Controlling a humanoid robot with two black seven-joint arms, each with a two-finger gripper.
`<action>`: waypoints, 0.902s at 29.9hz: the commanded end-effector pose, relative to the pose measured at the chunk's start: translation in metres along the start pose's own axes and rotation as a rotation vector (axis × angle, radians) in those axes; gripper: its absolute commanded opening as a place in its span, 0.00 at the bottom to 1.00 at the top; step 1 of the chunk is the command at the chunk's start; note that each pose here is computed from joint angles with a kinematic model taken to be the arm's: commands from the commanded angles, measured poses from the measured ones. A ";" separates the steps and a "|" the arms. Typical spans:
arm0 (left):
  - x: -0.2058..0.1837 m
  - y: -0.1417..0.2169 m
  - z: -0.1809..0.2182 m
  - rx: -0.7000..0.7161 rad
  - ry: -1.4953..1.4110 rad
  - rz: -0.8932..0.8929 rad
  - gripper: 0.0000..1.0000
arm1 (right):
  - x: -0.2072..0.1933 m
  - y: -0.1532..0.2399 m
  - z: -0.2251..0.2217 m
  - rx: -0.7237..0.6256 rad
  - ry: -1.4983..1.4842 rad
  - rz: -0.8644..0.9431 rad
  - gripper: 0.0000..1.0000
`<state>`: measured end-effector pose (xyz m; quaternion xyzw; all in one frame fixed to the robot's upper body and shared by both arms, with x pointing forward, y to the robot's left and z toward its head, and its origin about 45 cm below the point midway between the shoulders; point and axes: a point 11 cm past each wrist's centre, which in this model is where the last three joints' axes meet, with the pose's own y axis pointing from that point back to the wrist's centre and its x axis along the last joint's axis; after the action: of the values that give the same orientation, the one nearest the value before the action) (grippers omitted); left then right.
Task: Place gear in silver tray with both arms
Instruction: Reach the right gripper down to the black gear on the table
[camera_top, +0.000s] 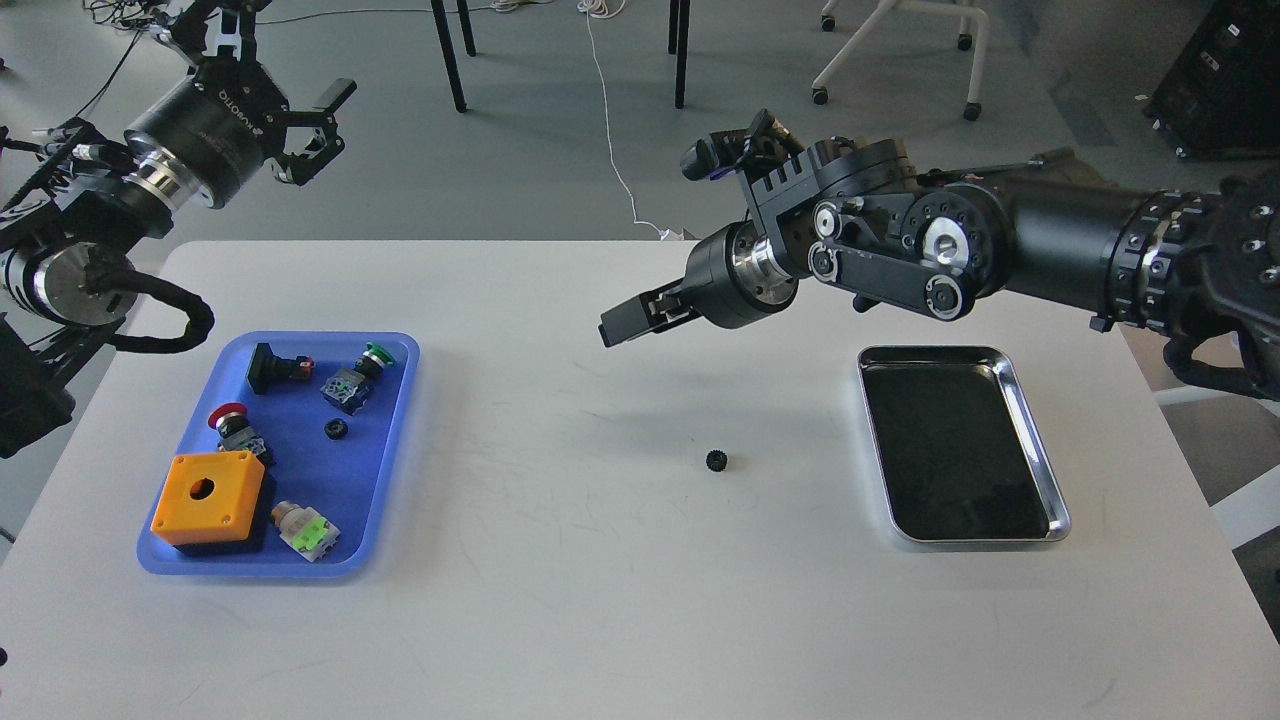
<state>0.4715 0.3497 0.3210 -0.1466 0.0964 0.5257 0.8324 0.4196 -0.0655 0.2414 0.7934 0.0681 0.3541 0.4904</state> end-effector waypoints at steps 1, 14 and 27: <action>0.001 0.001 0.005 -0.019 0.009 0.005 0.97 | -0.028 -0.010 0.003 -0.042 0.133 -0.119 0.93; 0.001 0.001 0.005 -0.023 0.008 0.004 0.97 | -0.069 -0.024 0.033 -0.069 0.188 -0.168 0.80; 0.008 0.007 0.006 -0.016 -0.002 0.020 0.97 | -0.095 -0.039 0.037 -0.040 0.148 -0.191 0.72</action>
<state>0.4692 0.3602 0.3244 -0.1534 0.0925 0.5337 0.8265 0.3844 -0.1126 0.1593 0.7435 0.1714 0.3704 0.5298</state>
